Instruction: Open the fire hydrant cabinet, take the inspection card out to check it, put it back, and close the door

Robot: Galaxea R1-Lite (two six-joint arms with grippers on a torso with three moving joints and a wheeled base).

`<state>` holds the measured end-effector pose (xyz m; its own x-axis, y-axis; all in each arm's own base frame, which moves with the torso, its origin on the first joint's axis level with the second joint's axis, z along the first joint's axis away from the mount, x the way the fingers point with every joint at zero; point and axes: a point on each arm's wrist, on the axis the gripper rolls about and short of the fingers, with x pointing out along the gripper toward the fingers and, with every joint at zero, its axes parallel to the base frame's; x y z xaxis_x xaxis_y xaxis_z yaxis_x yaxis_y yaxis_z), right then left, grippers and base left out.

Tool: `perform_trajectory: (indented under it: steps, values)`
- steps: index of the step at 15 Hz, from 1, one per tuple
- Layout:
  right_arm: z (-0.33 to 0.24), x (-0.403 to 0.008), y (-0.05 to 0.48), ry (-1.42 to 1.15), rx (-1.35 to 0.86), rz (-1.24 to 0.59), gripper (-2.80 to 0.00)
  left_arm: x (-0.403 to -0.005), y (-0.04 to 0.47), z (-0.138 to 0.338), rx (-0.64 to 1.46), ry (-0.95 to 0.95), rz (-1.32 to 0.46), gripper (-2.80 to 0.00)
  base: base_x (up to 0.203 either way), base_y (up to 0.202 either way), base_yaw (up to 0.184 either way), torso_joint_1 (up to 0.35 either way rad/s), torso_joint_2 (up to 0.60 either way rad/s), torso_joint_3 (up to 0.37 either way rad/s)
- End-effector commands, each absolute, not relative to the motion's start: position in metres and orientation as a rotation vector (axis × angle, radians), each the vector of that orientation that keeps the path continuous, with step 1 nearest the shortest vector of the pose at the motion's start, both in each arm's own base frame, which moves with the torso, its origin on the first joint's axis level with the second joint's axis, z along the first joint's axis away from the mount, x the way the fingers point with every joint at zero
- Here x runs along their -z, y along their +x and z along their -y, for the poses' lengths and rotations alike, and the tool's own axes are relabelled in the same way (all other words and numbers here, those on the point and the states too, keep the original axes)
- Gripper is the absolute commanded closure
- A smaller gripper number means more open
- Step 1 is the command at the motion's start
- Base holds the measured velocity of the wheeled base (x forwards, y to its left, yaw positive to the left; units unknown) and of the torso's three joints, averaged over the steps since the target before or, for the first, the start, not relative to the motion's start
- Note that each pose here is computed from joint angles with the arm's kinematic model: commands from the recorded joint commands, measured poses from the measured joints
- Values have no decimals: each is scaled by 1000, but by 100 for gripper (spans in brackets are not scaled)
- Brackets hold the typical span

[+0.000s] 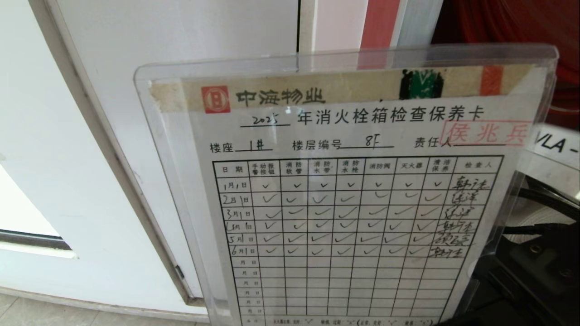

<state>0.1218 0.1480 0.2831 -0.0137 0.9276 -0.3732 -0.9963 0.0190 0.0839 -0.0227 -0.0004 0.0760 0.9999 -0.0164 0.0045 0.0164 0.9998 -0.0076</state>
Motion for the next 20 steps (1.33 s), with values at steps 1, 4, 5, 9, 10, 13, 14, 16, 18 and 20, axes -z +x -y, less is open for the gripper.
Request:
perform_trajectory:
  steps: [1,4,5,9,10,13,14,16,18,20]
  values:
    - [-150,-283,119,-235,-1569,-369,0,-76,-23,0,17,-8,5,0,0,0,0,0,0,0]
    - [-150,-289,119,-231,-1556,-341,0,-76,-23,0,17,-8,5,0,0,0,0,0,0,0]
    - [-149,-293,119,-240,-1527,-324,0,-76,-23,0,17,-8,5,0,0,0,0,0,0,0]
    - [-143,-307,118,-245,-1473,-265,0,-76,-23,0,17,-8,5,0,0,0,0,0,0,0]
    - [-141,-309,118,-246,-1458,-257,0,-76,-23,0,17,-9,4,0,0,0,0,0,0,0]
    - [-132,-316,120,-238,-1410,-226,0,-76,-23,0,17,-8,5,0,0,0,0,0,0,0]
    - [-130,-320,119,-235,-1402,-212,0,-76,-23,0,17,-8,5,0,0,0,0,0,0,0]
    - [-127,-324,118,-233,-1395,-194,0,-76,-23,0,17,-8,5,0,0,0,0,0,0,0]
    - [-127,-326,118,-232,-1396,-186,0,-76,-23,0,17,-8,5,0,0,0,0,0,0,0]
    - [-126,-328,117,-231,-1394,-178,0,-76,-23,0,17,-8,5,0,0,0,0,0,0,0]
